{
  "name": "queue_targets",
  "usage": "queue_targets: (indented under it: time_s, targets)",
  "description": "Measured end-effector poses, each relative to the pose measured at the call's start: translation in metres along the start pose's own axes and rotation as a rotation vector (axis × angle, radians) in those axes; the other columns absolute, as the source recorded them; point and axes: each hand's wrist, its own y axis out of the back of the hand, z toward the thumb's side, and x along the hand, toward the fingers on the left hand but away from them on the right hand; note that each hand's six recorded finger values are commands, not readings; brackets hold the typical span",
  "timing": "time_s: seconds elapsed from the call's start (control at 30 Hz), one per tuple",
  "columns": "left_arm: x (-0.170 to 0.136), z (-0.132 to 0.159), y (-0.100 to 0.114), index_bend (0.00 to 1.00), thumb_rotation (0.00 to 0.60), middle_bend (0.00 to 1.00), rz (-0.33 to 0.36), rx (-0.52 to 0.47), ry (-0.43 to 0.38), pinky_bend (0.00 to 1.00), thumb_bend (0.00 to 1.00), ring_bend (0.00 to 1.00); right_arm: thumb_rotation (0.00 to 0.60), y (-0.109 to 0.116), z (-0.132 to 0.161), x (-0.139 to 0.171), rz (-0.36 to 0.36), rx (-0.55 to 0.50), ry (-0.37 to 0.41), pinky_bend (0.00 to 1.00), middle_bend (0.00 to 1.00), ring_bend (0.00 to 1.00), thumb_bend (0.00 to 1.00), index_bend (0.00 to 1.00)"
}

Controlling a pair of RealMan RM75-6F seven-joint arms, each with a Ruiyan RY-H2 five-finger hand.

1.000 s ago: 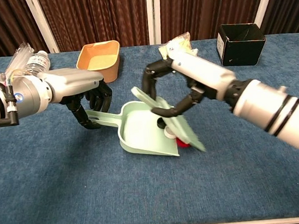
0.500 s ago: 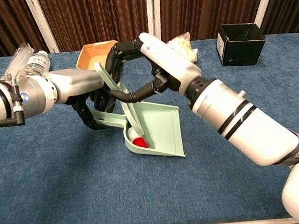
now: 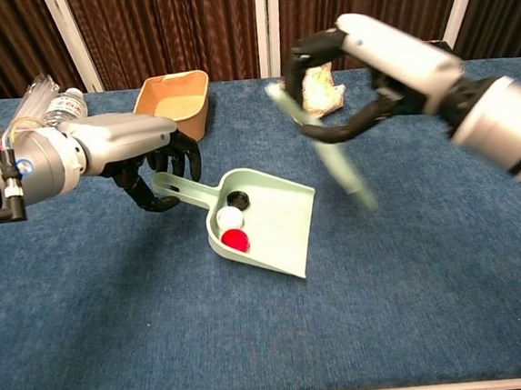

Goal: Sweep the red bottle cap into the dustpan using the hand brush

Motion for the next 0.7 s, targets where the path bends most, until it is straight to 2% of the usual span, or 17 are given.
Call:
queue_targets:
  time_s: [0.17, 0.23, 0.3, 0.37, 0.47, 0.57, 0.7]
  targets:
    - [-0.003, -0.008, 0.012, 0.26, 0.600, 0.35, 0.048, -0.003, 0.020, 0.31, 0.36, 0.33, 0.600, 0.010, -0.034, 0.024, 0.181, 0.212, -0.076, 0.11, 0.59, 0.19, 0.58, 0.61]
    - [-0.007, -0.015, 0.017, 0.25, 0.600, 0.34, 0.073, -0.014, 0.036, 0.31, 0.35, 0.31, 0.600, 0.006, -0.042, 0.031, 0.242, 0.274, -0.102, 0.10, 0.55, 0.16, 0.50, 0.56]
    - [-0.012, -0.026, 0.022, 0.25, 0.600, 0.34, 0.103, -0.030, 0.062, 0.31, 0.34, 0.31, 0.600, 0.001, -0.050, 0.038, 0.302, 0.339, -0.131, 0.07, 0.50, 0.13, 0.39, 0.46]
    - [-0.017, -0.037, 0.026, 0.25, 0.600, 0.34, 0.136, -0.040, 0.090, 0.29, 0.33, 0.30, 0.600, -0.004, -0.058, 0.042, 0.345, 0.395, -0.158, 0.06, 0.46, 0.10, 0.34, 0.39]
    - [-0.029, -0.059, 0.032, 0.25, 0.600, 0.34, 0.186, -0.054, 0.141, 0.28, 0.30, 0.28, 0.600, -0.009, -0.067, 0.048, 0.390, 0.446, -0.200, 0.03, 0.36, 0.03, 0.29, 0.26]
    - [-0.045, -0.084, 0.038, 0.25, 0.600, 0.34, 0.232, -0.078, 0.194, 0.28, 0.27, 0.28, 0.600, -0.009, -0.070, 0.053, 0.395, 0.450, -0.235, 0.02, 0.28, 0.00, 0.23, 0.13]
    - [-0.068, -0.117, 0.042, 0.25, 0.600, 0.34, 0.280, -0.111, 0.256, 0.26, 0.24, 0.28, 0.600, 0.007, -0.072, 0.058, 0.339, 0.446, -0.259, 0.02, 0.27, 0.00, 0.22, 0.10]
